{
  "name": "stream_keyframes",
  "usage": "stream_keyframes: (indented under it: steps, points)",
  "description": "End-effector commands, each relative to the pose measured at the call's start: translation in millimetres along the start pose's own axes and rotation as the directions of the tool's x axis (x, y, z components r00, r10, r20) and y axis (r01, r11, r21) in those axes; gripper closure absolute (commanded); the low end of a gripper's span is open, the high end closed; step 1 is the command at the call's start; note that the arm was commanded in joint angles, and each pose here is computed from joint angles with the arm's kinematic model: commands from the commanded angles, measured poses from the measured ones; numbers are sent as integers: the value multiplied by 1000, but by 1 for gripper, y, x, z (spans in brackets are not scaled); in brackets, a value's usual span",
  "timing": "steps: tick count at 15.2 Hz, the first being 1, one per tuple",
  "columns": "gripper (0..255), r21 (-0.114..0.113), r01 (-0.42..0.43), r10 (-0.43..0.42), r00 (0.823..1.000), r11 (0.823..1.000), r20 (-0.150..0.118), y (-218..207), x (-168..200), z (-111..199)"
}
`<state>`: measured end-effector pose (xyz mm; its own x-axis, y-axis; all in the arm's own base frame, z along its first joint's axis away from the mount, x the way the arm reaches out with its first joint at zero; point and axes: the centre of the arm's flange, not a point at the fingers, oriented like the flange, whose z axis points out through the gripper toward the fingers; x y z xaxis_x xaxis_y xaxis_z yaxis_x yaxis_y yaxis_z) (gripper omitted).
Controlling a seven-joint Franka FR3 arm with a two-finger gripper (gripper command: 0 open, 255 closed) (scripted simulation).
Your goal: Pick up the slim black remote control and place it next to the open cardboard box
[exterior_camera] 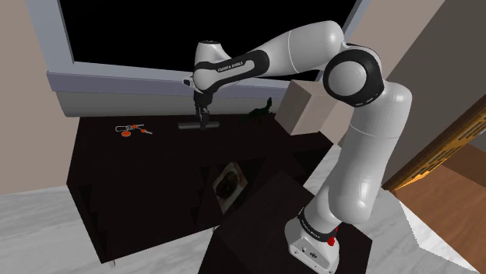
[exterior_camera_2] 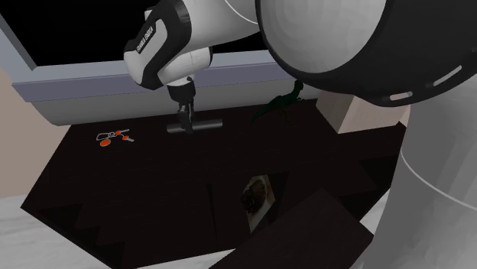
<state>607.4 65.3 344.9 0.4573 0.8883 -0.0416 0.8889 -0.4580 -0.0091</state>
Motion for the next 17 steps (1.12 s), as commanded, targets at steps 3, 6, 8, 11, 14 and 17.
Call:
stream_keyframes:
  steps: [3,6,8,11,14,17]
  points:
    - [0,-90,-5,1,999,996,-51,20,5,30]
    - [0,-90,-5,1,999,996,-51,20,5,30]
    - [255,-88,-6,1,999,996,-53,10,10,27]
    - [255,-88,-7,2,999,996,-54,11,12,33]
    - [255,-88,-7,2,999,996,-54,8,11,36]
    - [255,-90,-5,1,999,996,-51,19,5,25]
